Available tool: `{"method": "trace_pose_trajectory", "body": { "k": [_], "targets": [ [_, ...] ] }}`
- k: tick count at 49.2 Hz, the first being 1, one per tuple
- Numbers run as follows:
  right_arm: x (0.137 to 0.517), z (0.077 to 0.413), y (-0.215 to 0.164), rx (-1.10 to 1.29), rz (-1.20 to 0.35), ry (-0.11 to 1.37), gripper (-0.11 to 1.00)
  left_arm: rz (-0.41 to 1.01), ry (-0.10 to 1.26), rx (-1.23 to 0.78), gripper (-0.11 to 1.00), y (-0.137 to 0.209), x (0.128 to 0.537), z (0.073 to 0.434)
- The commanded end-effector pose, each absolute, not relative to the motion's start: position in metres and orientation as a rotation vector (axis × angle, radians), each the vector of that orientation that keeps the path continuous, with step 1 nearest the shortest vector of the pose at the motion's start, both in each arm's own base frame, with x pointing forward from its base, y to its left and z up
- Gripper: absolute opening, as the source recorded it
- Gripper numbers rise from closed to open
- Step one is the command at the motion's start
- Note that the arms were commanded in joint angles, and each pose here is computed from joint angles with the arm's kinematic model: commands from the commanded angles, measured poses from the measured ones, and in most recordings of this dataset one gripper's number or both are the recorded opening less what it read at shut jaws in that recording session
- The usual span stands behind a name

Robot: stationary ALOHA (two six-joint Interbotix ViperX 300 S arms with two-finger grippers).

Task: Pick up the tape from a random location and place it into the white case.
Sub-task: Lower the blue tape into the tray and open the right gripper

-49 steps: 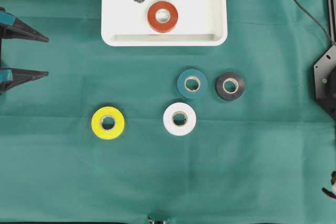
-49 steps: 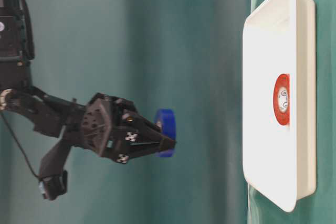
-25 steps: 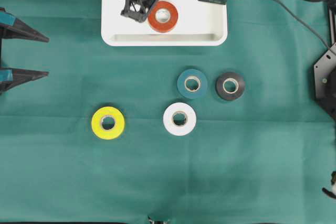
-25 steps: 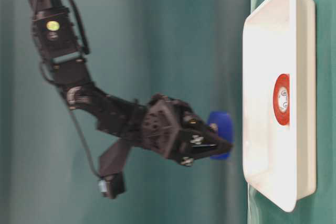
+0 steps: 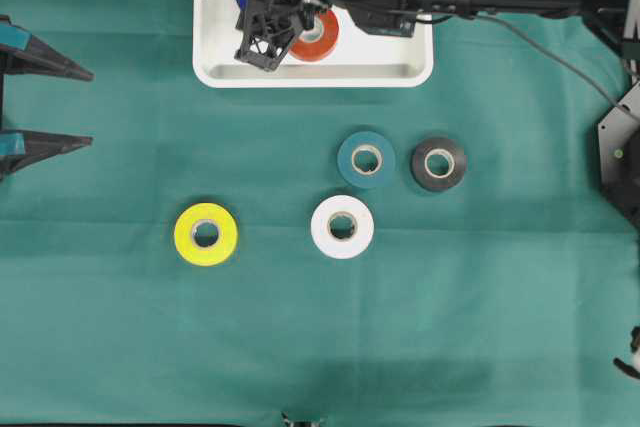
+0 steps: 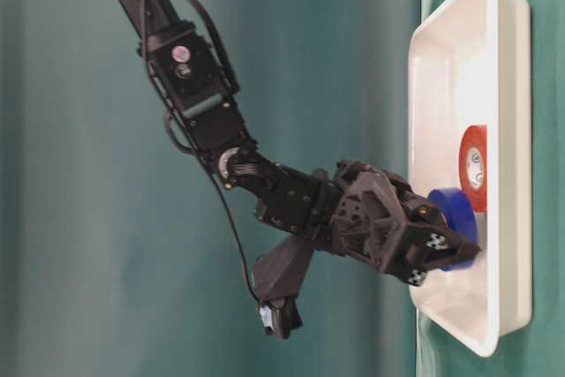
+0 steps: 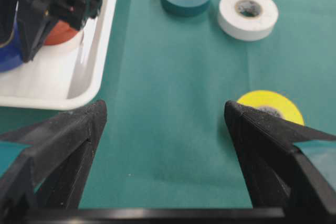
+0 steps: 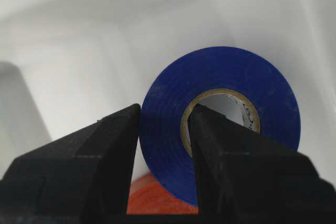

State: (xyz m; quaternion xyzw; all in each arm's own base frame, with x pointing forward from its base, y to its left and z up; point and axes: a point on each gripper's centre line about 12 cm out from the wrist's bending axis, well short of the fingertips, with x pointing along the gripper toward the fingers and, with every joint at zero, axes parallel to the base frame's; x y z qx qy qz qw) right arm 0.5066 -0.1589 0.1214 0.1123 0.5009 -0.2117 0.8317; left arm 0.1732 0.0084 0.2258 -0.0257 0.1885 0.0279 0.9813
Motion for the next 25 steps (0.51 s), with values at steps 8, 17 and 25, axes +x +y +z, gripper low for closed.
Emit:
{"method": "trace_pose_trajectory", "body": {
  "k": [8,17,25],
  "targets": [
    [0.5132,0.1239,-0.1524,0.233,-0.430,1.034,0.32,0.058,0.370,-0.056,0.98,0.0088,0.1754,0.2289],
    [0.5127,0.1237,-0.1524,0.226,-0.428,1.040,0.32,0.058,0.370,-0.055,0.98,0.0088,0.1754,0.2289],
    [0.5120,0.1246,-0.1532,0.227,-0.431,1.045,0.32,0.058,0.371,-0.057,0.98,0.0088,0.1756,0.2287]
  ]
}}
